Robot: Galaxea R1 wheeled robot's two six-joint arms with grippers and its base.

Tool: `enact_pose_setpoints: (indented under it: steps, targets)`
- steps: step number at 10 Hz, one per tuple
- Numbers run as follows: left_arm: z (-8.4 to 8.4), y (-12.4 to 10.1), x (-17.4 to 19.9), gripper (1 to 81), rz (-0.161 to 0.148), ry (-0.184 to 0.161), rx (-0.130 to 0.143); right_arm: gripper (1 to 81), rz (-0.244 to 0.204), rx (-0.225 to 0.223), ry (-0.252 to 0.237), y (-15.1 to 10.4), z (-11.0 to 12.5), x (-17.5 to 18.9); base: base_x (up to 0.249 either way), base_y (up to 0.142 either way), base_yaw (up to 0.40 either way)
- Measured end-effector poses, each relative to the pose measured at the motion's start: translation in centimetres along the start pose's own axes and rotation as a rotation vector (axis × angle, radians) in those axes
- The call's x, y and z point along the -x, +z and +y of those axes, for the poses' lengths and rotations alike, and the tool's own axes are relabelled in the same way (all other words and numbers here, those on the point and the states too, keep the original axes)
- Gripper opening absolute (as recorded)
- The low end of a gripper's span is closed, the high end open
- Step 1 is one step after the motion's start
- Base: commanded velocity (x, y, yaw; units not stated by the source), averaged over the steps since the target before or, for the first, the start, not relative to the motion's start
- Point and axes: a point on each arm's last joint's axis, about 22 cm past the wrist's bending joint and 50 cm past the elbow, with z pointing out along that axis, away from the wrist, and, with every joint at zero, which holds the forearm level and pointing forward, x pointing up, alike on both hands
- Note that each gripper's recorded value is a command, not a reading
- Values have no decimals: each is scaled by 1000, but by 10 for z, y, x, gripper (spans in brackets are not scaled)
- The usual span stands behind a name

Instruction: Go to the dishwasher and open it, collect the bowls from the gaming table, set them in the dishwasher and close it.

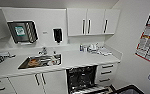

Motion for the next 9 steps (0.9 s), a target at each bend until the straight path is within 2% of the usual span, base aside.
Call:
enact_pose_setpoints:
  steps: [1, 3, 4, 5, 7, 9]
  targets:
    - [1, 1, 0, 10, 2, 0, 3, 10, 2, -1, -1, 0, -1, -1, 114, 78, 0]
    - [2, -1, 21, 10, -22, -11, 2, 10, -3, 4, 8, -2, 4, 10, 114, 78, 0]
    - [4, 0, 21, 10, -22, -11, 5, 10, -10, 17, 3, -4, 11, 11, 114, 79, 0]
    - [0, -1, 10, 10, -11, -5, 0, 10, -5, 10, 3, -2, 7, 8, 114, 75, 0]
    - [2, 0, 2, 10, 2, 0, 3, 10, 2, -5, 1, 1, -3, 3, 124, 0, 0]
    - [0, -2, 17, 10, -18, -8, -2, 10, -1, 3, 5, -2, 3, 8, 137, 0, 0]
